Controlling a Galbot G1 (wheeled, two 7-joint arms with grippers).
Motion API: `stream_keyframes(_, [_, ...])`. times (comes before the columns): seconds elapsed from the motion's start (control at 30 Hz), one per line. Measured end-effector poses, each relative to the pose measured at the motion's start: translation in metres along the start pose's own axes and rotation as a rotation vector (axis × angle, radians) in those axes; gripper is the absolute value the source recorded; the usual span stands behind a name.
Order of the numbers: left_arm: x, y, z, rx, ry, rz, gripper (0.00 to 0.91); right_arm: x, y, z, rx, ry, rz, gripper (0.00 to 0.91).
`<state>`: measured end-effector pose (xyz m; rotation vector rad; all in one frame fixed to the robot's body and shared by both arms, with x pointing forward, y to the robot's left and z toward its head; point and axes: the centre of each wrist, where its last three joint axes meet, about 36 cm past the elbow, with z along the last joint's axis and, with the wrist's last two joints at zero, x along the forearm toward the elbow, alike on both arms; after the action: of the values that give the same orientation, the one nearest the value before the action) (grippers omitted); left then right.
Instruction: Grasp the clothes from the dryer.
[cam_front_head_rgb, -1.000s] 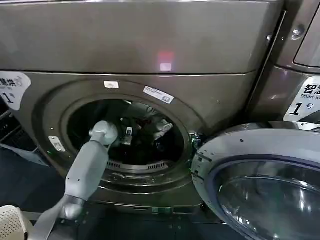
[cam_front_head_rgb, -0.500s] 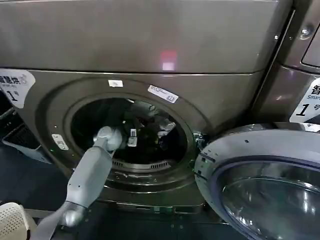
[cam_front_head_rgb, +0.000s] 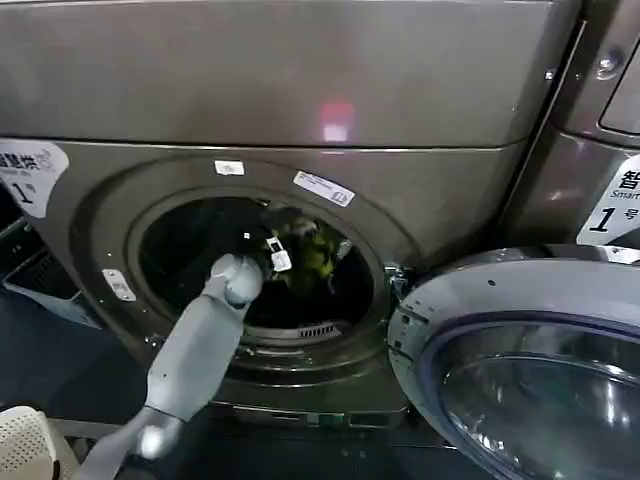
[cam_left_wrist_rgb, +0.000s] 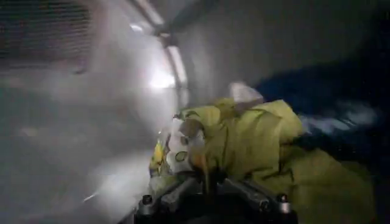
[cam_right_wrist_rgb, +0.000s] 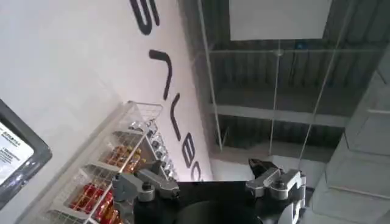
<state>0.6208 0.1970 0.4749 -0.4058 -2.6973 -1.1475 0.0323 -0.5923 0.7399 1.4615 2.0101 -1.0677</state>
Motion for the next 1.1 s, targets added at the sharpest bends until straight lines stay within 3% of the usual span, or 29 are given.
stream_keyframes(0.37, [0.034, -0.019, -0.005, 0.484, -0.113, -0.159, 0.0, 0.002, 0.002, 0.0, -0.002, -0.003, 0.0, 0.907])
stream_keyframes(0.57, [0.06, -0.031, -0.006, 0.655, -0.181, -0.19, 0.0, 0.003, 0.0, 0.0, 0.002, -0.002, 0.011, 0.907])
stream_keyframes(1.1, [0.126, -0.078, 0.008, 0.814, -0.201, -0.199, 0.0, 0.005, -0.002, 0.001, 0.018, 0.03, 0.037, 0.907])
